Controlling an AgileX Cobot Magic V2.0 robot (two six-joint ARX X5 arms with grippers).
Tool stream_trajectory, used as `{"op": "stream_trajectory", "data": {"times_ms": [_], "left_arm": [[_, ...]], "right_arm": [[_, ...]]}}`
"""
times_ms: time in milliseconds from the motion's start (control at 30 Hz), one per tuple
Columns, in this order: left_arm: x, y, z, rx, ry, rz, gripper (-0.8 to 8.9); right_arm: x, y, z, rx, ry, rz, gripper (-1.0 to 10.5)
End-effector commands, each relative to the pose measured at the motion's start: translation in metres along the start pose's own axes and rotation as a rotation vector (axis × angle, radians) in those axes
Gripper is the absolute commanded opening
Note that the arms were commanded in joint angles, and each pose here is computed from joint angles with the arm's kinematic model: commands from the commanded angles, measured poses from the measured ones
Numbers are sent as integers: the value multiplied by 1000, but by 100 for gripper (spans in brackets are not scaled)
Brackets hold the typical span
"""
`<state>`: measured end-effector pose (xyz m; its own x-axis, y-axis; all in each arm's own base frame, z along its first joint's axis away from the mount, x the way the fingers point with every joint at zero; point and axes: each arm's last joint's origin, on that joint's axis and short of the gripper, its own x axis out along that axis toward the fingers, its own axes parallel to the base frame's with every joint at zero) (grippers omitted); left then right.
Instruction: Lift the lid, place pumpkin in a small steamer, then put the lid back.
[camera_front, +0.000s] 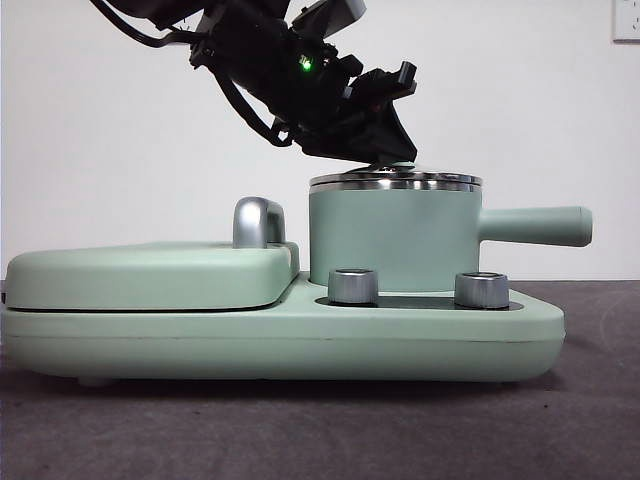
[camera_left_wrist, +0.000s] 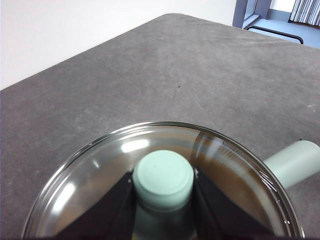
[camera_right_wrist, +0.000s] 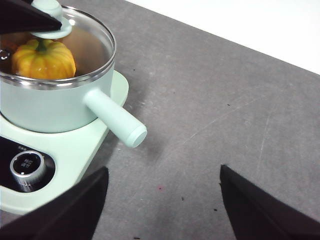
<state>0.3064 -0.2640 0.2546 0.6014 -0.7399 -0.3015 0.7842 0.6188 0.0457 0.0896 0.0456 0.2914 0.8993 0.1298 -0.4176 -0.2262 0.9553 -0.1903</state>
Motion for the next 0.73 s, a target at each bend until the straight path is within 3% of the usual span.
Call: {"op": "stream_trajectory", "data": {"times_ms": [33,233,433,733], "left_arm": [[8,-3,-3,-7,3,-8,15],[8,-2,-3,-9,7,-8,19],[8,-3,-3,-13,5,-8,270],[-21,-1,14,-33,61,-2,280]], "right_arm": [[0,1,2,12,-6,2,345],[0,1,2,12,-6,2,345],[0,1,2,9,-7,3,345],[0,1,5,24,-42,16,347]]}}
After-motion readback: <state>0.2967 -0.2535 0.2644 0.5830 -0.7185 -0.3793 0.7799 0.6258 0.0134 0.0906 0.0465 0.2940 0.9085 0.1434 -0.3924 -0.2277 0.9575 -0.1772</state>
